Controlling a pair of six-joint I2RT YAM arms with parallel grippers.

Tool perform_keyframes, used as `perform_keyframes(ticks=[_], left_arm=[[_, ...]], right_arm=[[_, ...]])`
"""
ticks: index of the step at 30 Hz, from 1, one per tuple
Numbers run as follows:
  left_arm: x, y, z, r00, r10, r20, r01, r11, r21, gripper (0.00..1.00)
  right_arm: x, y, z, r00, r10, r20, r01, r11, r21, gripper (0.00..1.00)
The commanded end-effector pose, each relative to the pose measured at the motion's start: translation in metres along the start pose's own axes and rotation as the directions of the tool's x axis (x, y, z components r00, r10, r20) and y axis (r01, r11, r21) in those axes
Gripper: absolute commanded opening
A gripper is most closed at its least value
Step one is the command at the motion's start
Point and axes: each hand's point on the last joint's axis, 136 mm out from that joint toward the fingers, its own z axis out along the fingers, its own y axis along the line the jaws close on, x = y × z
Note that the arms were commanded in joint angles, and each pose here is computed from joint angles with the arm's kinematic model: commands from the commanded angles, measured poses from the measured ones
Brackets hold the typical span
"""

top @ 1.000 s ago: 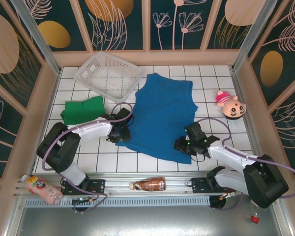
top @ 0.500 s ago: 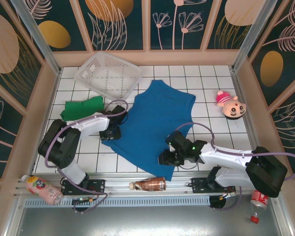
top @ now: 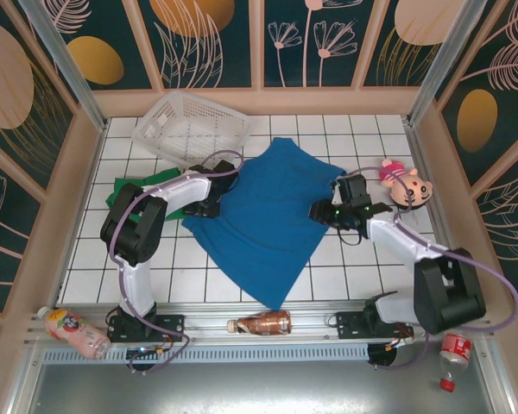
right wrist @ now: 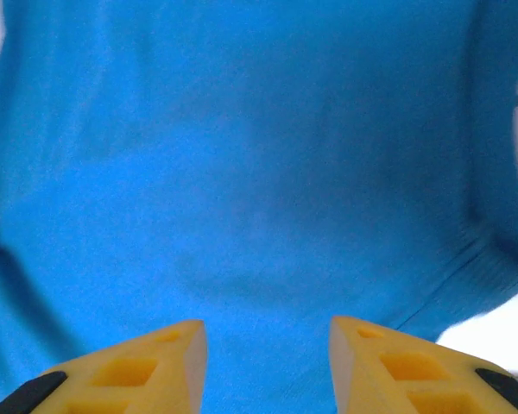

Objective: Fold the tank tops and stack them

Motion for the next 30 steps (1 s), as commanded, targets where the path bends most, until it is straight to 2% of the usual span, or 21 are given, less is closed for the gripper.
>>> perform_keyframes(ticks=[1, 4, 6, 10, 14, 16, 23, 25, 27, 30], left_arm=[[-0.001, 0.027, -0.011, 1.0, -0.011, -0.005, 0.011, 0.995, -0.099, 0.49], [0.009, 0.024, -0.019, 0.999, -0.039, -0.033, 0.037, 0.998, -0.046, 0.51], [0.01, 0.01, -0.036, 0.997, -0.067, -0.024, 0.069, 0.995, 0.068, 0.52], [0.016, -0.016, -0.076, 0.997, -0.076, -0.001, 0.074, 0.974, 0.212, 0.54], [0.032, -0.05, -0.114, 0.994, -0.104, -0.011, 0.1, 0.915, 0.391, 0.55], [0.043, -0.071, -0.128, 0.994, -0.109, -0.02, 0.107, 0.882, 0.459, 0.55], [0.104, -0.137, -0.166, 0.997, -0.02, -0.075, 0.061, 0.808, 0.586, 0.58], [0.122, -0.148, -0.166, 0.996, 0.006, -0.093, 0.05, 0.808, 0.588, 0.58], [0.142, -0.166, -0.17, 0.993, 0.035, -0.117, 0.046, 0.781, 0.623, 0.58], [0.174, -0.187, -0.162, 0.983, 0.104, -0.149, 0.011, 0.786, 0.618, 0.59]], right_arm=[[-0.04, -0.023, 0.003, 0.995, -0.062, 0.077, 0.057, 0.996, 0.07, 0.42], [-0.057, -0.043, 0.006, 0.994, -0.057, 0.096, 0.046, 0.992, 0.117, 0.42], [-0.066, -0.05, 0.009, 0.993, -0.072, 0.095, 0.057, 0.988, 0.146, 0.43], [-0.069, -0.049, 0.016, 0.995, -0.074, 0.069, 0.065, 0.989, 0.132, 0.43], [-0.054, -0.065, 0.022, 0.998, -0.06, 0.017, 0.056, 0.98, 0.193, 0.44], [-0.046, -0.064, 0.024, 0.999, -0.051, -0.007, 0.051, 0.982, 0.18, 0.44], [-0.018, -0.069, 0.025, 0.997, -0.035, -0.066, 0.047, 0.983, 0.179, 0.43], [-0.015, -0.067, 0.03, 0.996, -0.03, -0.084, 0.043, 0.986, 0.159, 0.43], [-0.014, -0.066, 0.034, 0.995, -0.038, -0.092, 0.052, 0.986, 0.157, 0.43], [-0.018, -0.064, 0.037, 0.995, -0.049, -0.085, 0.061, 0.987, 0.151, 0.42]])
